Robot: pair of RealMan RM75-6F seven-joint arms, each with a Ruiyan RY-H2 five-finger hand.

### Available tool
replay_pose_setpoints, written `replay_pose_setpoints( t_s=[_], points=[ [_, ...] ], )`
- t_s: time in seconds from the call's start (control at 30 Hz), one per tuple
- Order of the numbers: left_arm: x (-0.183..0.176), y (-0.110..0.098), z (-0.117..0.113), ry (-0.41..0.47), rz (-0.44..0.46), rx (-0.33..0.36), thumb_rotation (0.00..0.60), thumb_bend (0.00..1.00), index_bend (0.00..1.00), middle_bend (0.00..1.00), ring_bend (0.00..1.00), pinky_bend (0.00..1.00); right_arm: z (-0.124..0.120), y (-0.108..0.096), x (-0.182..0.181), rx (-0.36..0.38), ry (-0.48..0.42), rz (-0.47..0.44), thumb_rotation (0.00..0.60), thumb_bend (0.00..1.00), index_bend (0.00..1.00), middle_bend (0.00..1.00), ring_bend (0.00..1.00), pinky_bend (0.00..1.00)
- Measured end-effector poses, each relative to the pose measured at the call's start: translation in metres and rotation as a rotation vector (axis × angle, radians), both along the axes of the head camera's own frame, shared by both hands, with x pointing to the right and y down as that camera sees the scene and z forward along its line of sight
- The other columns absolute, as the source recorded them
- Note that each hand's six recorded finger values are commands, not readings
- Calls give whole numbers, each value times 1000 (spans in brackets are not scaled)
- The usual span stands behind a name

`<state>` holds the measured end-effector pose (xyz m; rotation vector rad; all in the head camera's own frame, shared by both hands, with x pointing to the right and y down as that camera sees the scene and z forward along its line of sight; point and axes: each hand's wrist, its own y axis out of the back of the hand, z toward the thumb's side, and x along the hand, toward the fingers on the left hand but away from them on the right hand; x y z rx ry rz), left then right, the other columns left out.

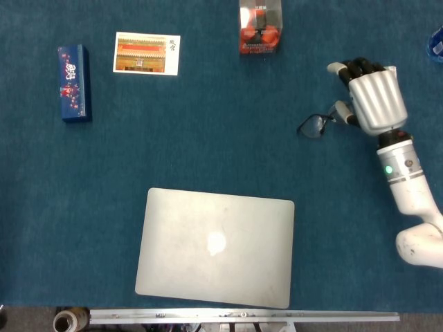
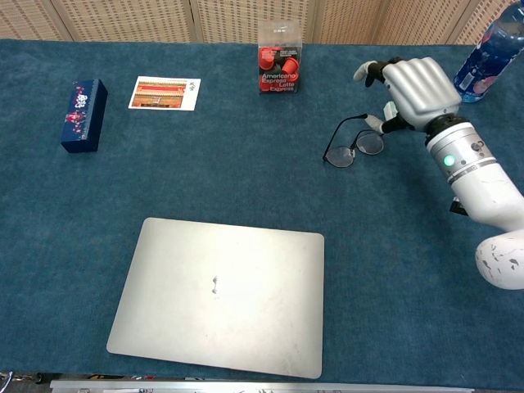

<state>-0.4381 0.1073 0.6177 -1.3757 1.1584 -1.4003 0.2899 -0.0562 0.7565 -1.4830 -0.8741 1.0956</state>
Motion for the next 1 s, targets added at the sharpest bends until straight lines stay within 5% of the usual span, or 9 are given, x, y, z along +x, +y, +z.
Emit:
replay_pose_setpoints(
  t_s=[1.0],
  points=[
    [-3, 3, 0, -1, -10, -1, 600, 93, 543, 482, 401, 478, 32, 12, -4, -45, 10, -20, 600, 226, 307, 377, 293, 469]
  ],
)
